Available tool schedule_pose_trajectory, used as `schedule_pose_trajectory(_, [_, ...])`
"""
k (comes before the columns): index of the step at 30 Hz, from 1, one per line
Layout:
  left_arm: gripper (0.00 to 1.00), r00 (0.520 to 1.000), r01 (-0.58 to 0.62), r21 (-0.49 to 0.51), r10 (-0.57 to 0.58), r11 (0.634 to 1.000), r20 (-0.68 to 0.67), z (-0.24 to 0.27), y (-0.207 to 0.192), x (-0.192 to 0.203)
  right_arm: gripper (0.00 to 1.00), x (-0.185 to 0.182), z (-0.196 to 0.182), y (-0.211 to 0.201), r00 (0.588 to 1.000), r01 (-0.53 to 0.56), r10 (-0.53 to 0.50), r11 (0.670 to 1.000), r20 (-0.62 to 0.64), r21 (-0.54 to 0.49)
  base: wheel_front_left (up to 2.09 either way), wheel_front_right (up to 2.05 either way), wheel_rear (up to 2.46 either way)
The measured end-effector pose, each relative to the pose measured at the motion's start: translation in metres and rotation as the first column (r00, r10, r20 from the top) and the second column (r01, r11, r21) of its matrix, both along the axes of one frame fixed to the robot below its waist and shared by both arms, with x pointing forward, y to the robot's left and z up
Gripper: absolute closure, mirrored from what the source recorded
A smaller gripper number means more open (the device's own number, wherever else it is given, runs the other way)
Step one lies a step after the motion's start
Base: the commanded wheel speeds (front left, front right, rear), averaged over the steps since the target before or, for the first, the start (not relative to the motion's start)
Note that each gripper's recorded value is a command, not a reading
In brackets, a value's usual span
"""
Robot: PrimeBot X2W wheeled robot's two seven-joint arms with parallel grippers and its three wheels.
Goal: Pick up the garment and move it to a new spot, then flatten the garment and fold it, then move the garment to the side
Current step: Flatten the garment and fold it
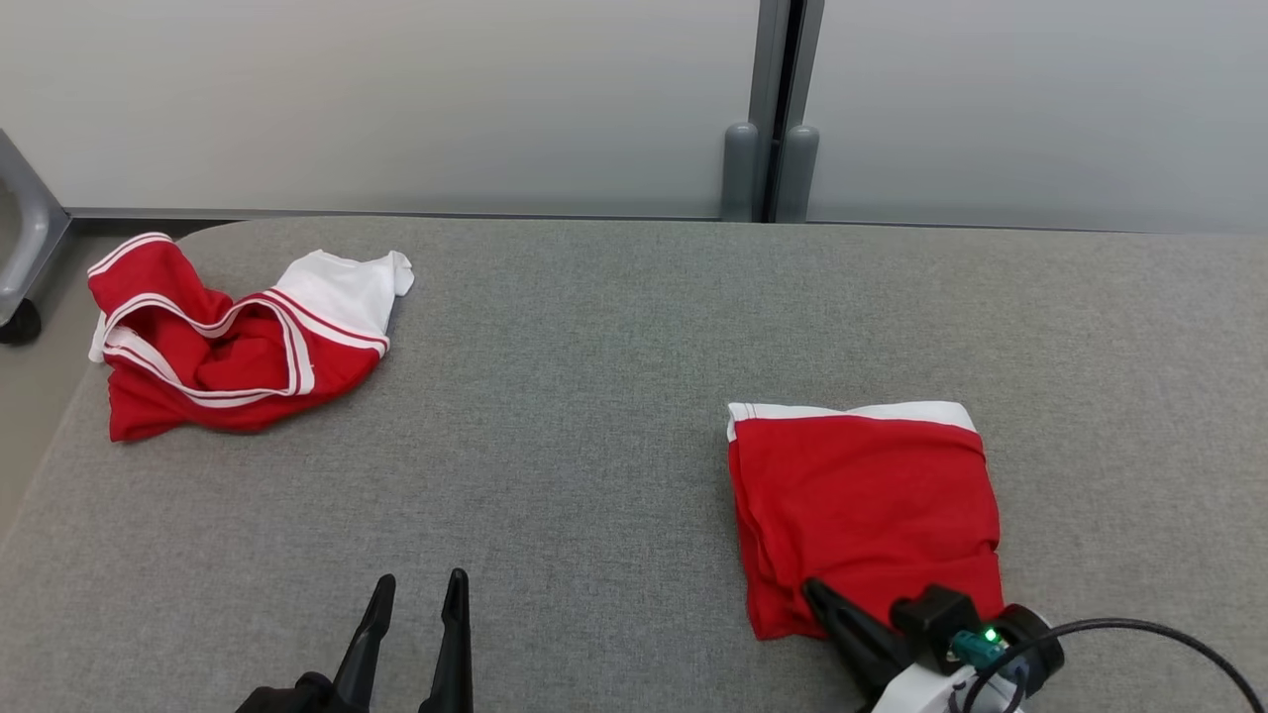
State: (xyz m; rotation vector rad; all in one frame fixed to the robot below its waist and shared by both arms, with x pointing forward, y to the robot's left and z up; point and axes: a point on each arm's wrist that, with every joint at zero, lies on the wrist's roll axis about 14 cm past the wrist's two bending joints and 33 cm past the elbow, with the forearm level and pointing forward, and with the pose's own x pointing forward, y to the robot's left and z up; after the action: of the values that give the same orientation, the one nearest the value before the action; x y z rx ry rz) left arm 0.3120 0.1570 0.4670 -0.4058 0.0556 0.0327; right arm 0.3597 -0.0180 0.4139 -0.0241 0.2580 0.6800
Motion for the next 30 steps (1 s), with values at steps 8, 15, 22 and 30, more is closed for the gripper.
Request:
schedule_pose_trajectory(8, [0.00, 1.000, 0.003, 0.002, -0.003, 1.000, 0.010, 0.003, 0.000, 0.005, 1.00, -0.027, -0.018, 0.028, 0.994, -0.077, 0.078, 0.997, -0.081, 0.011, 0.00, 0.00, 0.00])
schedule_pose_trajectory(15, [0.00, 1.000, 0.006, 0.003, -0.006, 1.000, 0.014, 0.004, -0.001, 0.002, 1.00, -0.022, 0.018, 0.039, 0.997, -0.074, 0.073, 0.993, 0.006, 0.090, 0.00, 0.00, 0.00])
schedule_pose_trajectory(22, [0.00, 0.999, 0.009, 0.010, -0.009, 1.000, 0.050, 0.014, 0.001, -0.001, 0.00, -0.013, 0.067, -0.023, 0.977, 0.104, -0.130, 0.983, 0.172, 0.154, 0.00, 0.00, 0.00])
schedule_pose_trajectory(30, [0.00, 0.997, 0.008, 0.030, -0.010, 1.000, 0.077, 0.021, 0.004, -0.003, 0.00, -0.022, 0.090, -0.122, 0.876, 0.371, -0.403, 0.914, 0.264, 0.161, 0.00, 0.00, 0.00])
